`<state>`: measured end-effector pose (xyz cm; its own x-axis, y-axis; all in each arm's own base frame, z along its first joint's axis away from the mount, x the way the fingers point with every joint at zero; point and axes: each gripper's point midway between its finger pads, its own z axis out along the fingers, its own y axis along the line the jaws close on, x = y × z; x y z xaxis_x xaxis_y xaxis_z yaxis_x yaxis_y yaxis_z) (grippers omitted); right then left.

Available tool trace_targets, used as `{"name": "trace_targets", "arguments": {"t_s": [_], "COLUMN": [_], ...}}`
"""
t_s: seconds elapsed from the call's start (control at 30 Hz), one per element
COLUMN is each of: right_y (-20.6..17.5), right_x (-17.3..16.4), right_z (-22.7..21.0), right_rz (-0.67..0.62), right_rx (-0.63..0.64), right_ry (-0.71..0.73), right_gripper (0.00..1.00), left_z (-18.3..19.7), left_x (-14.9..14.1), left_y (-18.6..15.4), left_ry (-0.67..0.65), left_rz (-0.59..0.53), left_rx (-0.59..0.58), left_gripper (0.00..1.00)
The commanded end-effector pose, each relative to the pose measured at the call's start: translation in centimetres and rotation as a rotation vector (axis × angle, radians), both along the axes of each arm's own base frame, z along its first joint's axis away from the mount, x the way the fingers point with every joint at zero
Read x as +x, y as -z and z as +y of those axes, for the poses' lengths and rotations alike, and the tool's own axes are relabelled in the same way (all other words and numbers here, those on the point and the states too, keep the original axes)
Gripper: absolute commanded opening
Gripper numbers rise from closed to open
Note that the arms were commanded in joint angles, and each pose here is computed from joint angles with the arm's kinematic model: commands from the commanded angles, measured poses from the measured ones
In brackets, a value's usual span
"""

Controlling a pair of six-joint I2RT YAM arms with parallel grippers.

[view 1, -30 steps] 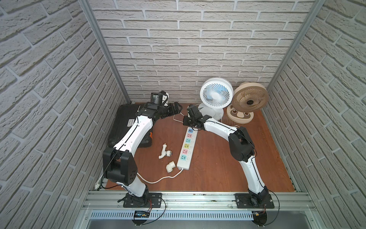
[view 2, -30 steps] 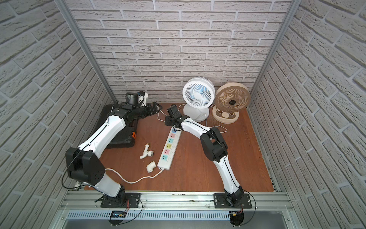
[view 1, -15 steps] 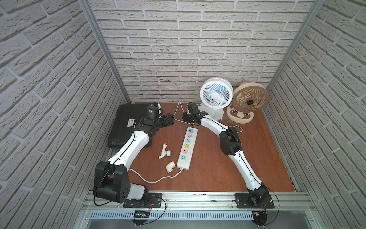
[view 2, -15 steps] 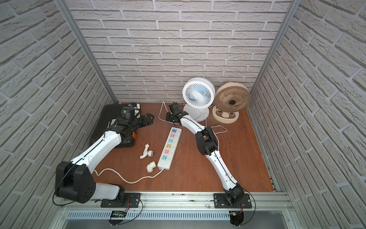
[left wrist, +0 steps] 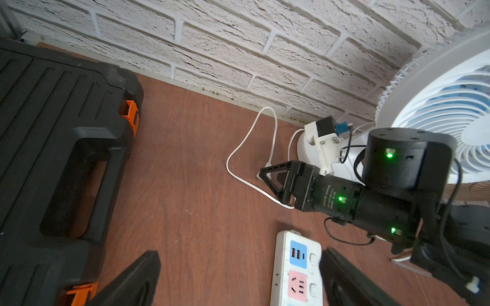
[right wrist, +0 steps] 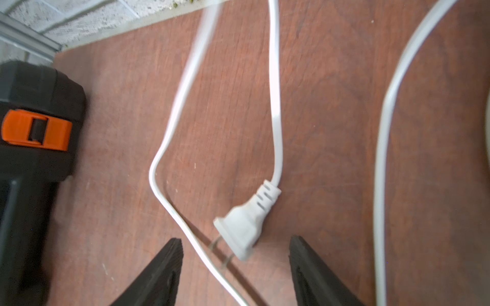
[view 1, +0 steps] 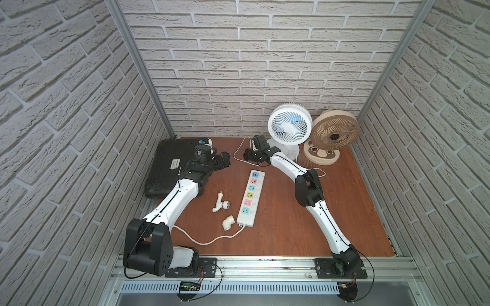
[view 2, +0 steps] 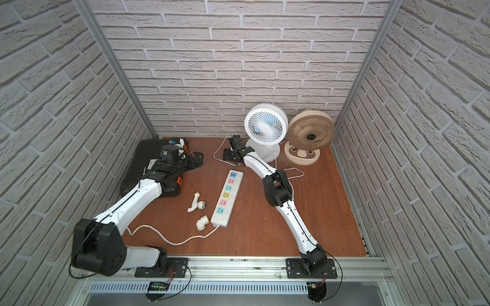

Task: Unplug the desk fan from the power strip
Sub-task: Place the plug at the center of the board, then reset both arms

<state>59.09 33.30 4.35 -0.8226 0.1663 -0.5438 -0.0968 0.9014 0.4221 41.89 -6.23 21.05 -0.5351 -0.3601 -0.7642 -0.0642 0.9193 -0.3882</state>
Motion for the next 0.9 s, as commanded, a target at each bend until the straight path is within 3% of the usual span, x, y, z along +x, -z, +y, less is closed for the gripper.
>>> {"name": "trace_targets", "arguments": {"t_s": [0.0,0.1,0.13,0.5,0.87], "right_y": [-4.4,-5.5,-5.7,-9.2,-13.0], "right_x": [-0.4,-1.0,-1.3,-5.6,-12.7], "right_z": [-0.6,-1.3,-1.5,-3.5,-8.3], "right_rz": [-0.071,-0.093,-0.094,-0.149,-0.243], "right_rx": [-0.025,-0.054,-0.066,-0.071,-0.091], "right_ry": [-0.02,-0.031,-0.034,-0.084,-0.05], "right_gripper": [0.76,0.97,1.0,1.0,1.0], "left_z": [0.6,0.7,0.7,1.6,3.3], "left_x": [0.2,-0.1,-0.3,-2.5,-6.6], "left_y": [-1.1,-1.3,-1.3,-1.8,-1.2], "left_ry": [-0.018,-0.022,-0.023,-0.067,-0.127], "left_rz": [-0.056,-0.057,-0.06,-0.091,-0.12], "left_rx": [0.005,0.005,0.005,0.03,0.065], "left_gripper": [0.98,0.98,0.98,0.98,0.98]}}
